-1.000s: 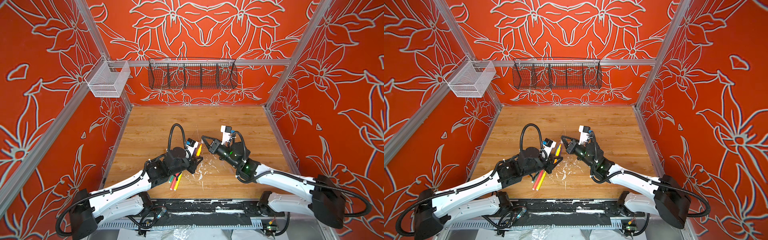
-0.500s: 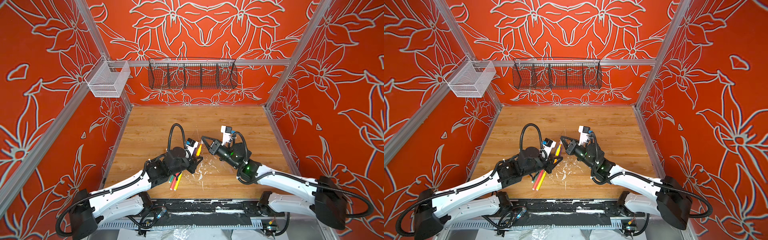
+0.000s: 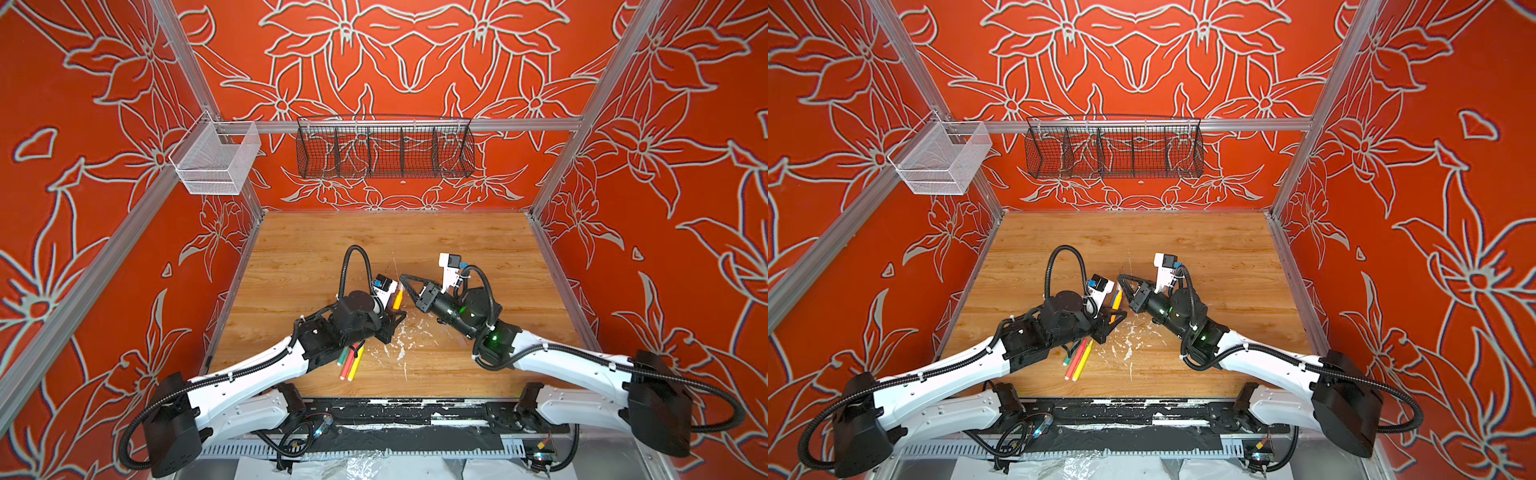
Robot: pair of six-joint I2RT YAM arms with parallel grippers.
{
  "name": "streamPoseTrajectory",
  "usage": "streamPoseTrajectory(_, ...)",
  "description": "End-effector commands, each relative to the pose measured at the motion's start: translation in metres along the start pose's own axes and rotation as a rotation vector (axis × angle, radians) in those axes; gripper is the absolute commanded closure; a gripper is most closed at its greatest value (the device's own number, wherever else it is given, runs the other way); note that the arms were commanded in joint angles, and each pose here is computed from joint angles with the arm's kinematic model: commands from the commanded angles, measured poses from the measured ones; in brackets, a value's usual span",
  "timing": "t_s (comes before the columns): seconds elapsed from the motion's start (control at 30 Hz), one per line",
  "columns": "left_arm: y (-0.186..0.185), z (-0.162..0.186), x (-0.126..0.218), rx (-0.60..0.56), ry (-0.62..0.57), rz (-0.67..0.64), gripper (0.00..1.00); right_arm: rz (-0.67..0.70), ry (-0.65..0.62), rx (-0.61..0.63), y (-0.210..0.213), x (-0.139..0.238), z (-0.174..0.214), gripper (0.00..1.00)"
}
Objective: Insert the pens into the pen caps
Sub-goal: 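Position the cap above the orange marker tip with the right gripper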
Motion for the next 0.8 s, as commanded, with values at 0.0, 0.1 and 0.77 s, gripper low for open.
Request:
streamPoseTrajectory(0.0,-0.009,-0.012,0.008,-0.004,-0.051,0.055,1.0,0.0,-0.026,0.016,0.0,0.006,-0.001,1.0)
streamPoseTrajectory(0.1,-0.01,-0.009,0.008,-0.014,-0.036,0.078,1.0,0.033,-0.046,0.03,-0.003,0.009,-0.003,1.0)
streamPoseTrajectory(0.77,-0.006,-0.004,0.007,-0.025,-0.013,0.059,1.0,0.047,-0.085,0.083,0.005,-0.004,-0.015,1.0)
Point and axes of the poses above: each gripper's point midway between its finger pads, its own x axis back along the fingers, its own y axis along the line the jaws close on, z = x × y, the point moved 8 cm from there along x, back along the fingers, and after that the axes turned 11 degrees about x, right-handed, at the moved point
